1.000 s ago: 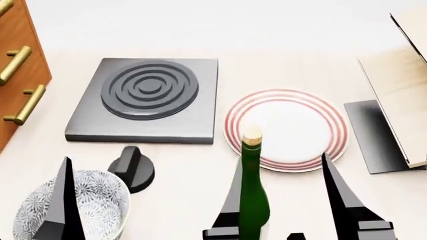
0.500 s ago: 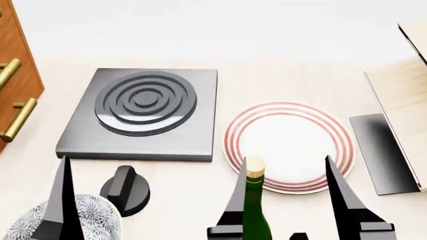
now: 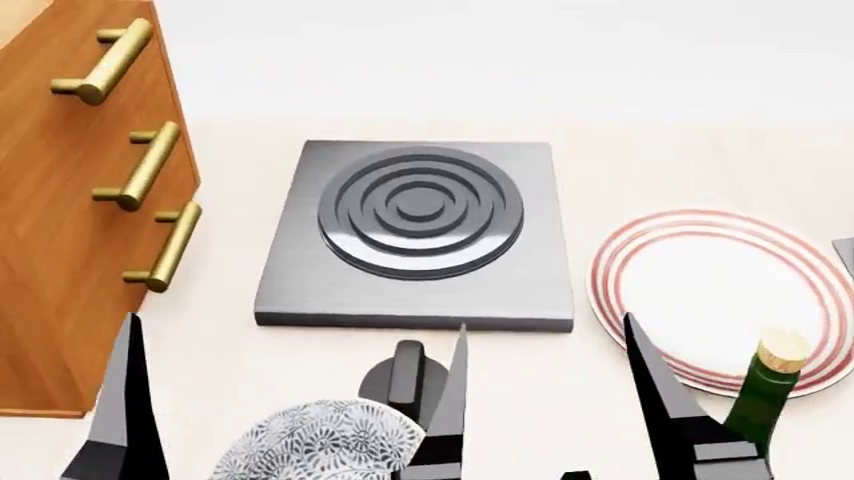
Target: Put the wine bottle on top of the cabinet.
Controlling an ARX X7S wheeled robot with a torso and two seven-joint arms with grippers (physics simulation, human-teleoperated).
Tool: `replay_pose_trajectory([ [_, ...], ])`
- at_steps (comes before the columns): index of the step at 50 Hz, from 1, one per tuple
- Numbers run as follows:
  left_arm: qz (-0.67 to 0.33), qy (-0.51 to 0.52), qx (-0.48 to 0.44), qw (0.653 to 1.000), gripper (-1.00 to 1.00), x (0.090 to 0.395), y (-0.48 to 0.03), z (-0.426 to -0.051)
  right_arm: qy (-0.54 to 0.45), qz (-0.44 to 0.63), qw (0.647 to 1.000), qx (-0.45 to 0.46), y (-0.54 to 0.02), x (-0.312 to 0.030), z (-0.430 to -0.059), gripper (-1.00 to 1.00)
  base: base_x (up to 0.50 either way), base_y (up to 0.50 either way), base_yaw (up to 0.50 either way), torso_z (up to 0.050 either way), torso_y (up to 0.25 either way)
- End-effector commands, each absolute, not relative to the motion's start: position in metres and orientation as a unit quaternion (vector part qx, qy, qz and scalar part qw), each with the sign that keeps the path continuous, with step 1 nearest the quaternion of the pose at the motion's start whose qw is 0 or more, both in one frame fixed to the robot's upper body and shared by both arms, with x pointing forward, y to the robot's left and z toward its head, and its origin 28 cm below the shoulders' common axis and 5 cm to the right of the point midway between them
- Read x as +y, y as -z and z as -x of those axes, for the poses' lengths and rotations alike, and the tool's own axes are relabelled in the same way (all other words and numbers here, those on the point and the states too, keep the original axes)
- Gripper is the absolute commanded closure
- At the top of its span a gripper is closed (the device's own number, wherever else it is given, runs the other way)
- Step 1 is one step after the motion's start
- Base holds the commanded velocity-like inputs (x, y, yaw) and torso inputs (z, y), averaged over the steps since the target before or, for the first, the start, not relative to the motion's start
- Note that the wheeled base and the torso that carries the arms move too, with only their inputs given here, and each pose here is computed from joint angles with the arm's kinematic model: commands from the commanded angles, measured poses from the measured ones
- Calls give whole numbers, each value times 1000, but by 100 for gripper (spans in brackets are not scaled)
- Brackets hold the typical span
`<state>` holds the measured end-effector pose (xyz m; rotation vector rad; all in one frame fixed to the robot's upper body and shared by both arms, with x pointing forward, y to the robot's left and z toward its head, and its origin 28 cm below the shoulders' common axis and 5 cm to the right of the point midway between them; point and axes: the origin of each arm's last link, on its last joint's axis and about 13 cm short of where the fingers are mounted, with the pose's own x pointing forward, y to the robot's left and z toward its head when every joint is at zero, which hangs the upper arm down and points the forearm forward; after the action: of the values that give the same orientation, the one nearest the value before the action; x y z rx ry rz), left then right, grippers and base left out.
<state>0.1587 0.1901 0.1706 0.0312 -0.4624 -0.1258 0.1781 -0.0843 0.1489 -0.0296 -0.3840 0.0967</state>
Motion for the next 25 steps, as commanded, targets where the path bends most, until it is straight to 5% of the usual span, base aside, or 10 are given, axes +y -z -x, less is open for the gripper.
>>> replay_pose_trajectory([
  [1, -14, 63, -228, 971, -100, 190, -170, -159, -44, -7, 980, -194, -150, -86, -178, -100, 0, 0, 0, 0, 0],
  [25, -11, 64, -229, 971, -100, 189, -171, -158, 41, 57, 979, -193, -157, -107, -177, -100, 0, 0, 0, 0, 0],
])
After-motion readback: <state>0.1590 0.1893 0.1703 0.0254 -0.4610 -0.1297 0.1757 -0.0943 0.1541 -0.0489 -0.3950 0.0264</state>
